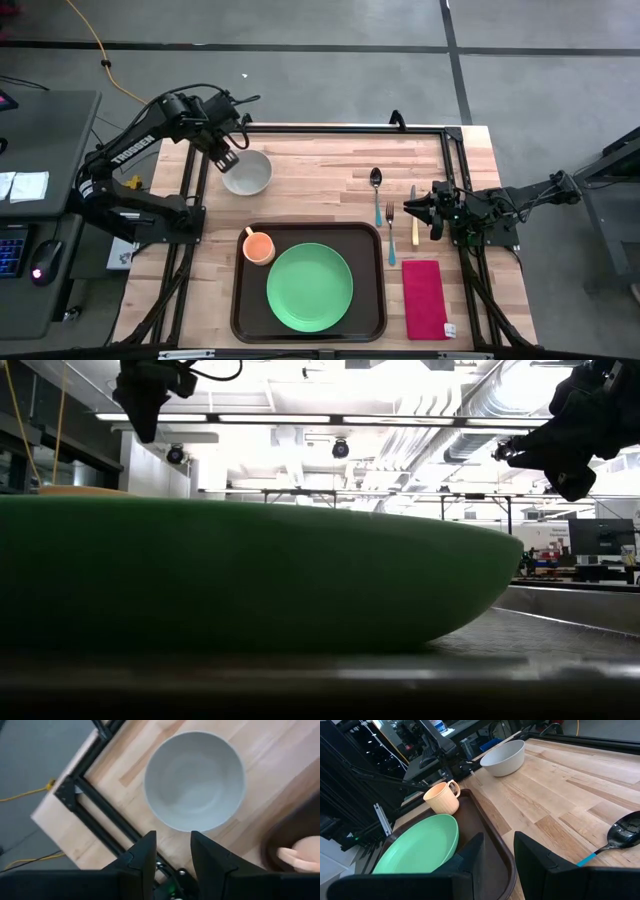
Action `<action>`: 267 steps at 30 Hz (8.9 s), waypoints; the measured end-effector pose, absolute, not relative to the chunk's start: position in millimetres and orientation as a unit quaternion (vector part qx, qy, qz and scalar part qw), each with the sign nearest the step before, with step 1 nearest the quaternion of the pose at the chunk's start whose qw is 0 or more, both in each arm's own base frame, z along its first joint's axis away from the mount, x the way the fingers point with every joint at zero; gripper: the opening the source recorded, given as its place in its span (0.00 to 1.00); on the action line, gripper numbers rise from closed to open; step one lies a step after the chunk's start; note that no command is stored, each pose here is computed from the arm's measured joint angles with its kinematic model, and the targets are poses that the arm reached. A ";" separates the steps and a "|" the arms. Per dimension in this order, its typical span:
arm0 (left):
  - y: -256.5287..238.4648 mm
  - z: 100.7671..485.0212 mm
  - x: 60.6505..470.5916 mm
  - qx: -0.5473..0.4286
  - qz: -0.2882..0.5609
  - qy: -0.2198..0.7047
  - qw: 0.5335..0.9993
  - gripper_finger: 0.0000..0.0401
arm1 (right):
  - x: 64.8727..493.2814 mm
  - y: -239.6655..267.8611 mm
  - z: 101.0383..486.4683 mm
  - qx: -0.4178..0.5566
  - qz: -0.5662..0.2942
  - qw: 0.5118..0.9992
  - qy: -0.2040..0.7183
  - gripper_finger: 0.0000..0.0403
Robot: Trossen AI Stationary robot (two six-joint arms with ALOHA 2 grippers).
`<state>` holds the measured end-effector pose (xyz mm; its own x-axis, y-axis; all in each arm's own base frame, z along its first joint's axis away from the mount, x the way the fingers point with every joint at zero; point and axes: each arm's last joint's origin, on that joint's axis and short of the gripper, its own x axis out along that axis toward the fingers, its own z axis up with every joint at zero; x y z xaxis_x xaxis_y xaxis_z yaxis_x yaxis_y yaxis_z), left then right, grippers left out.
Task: Set up tray
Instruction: Put the gray bowl on top of the green plate on the brown serving tray
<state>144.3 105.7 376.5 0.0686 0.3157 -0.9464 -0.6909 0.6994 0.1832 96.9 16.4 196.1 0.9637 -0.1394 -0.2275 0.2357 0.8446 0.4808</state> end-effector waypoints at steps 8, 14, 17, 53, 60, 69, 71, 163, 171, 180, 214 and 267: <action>104.9 376.3 144.9 -0.197 0.362 0.570 0.711 0.37 | 96.9 16.4 196.1 0.261 -0.098 0.956 0.092 0.21; 104.5 363.4 146.3 -0.238 0.365 0.576 0.692 0.37 | 96.9 16.4 196.1 0.261 -0.098 0.956 0.092 0.21; 104.2 349.6 146.7 -0.256 0.365 0.591 0.672 0.37 | 96.9 16.4 196.1 0.261 -0.098 0.956 0.092 0.21; 103.8 303.2 142.6 -0.310 0.455 0.606 0.574 0.37 | 96.9 16.4 196.1 0.261 -0.098 0.956 0.092 0.21; 105.8 303.1 145.3 -0.316 0.466 0.587 0.582 0.37 | 96.9 16.4 196.1 0.261 -0.098 0.956 0.092 0.21; 106.3 268.0 148.4 -0.343 0.455 0.587 0.575 0.37 | 96.9 16.4 196.1 0.261 -0.098 0.956 0.092 0.21; 106.9 258.2 149.6 -0.353 0.450 0.582 0.578 0.37 | 96.9 16.4 196.1 0.261 -0.098 0.956 0.092 0.21; 137.3 185.5 126.4 -0.424 0.445 0.512 0.600 0.37 | 96.9 16.5 196.1 0.265 -0.096 0.955 0.093 0.21; 137.9 185.6 126.0 -0.416 0.455 0.512 0.598 0.26 | 96.9 16.5 196.1 0.265 -0.096 0.955 0.093 0.21; 138.9 187.1 126.6 -0.413 0.459 0.507 0.602 0.06 | 96.9 16.5 196.1 0.265 -0.096 0.955 0.092 0.21; 155.4 220.7 141.5 -0.354 0.437 0.478 0.674 0.05 | 96.9 16.5 196.1 0.265 -0.096 0.955 0.093 0.21; 152.3 297.2 163.5 -0.363 0.325 0.435 0.757 0.05 | 96.9 16.5 196.1 0.265 -0.097 0.955 0.092 0.21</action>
<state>163.5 152.3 297.2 0.4106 0.1776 -0.8944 -0.8081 0.5253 -0.2667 96.9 16.5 196.1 0.9642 -0.1356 -0.2278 0.2336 0.8410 0.4881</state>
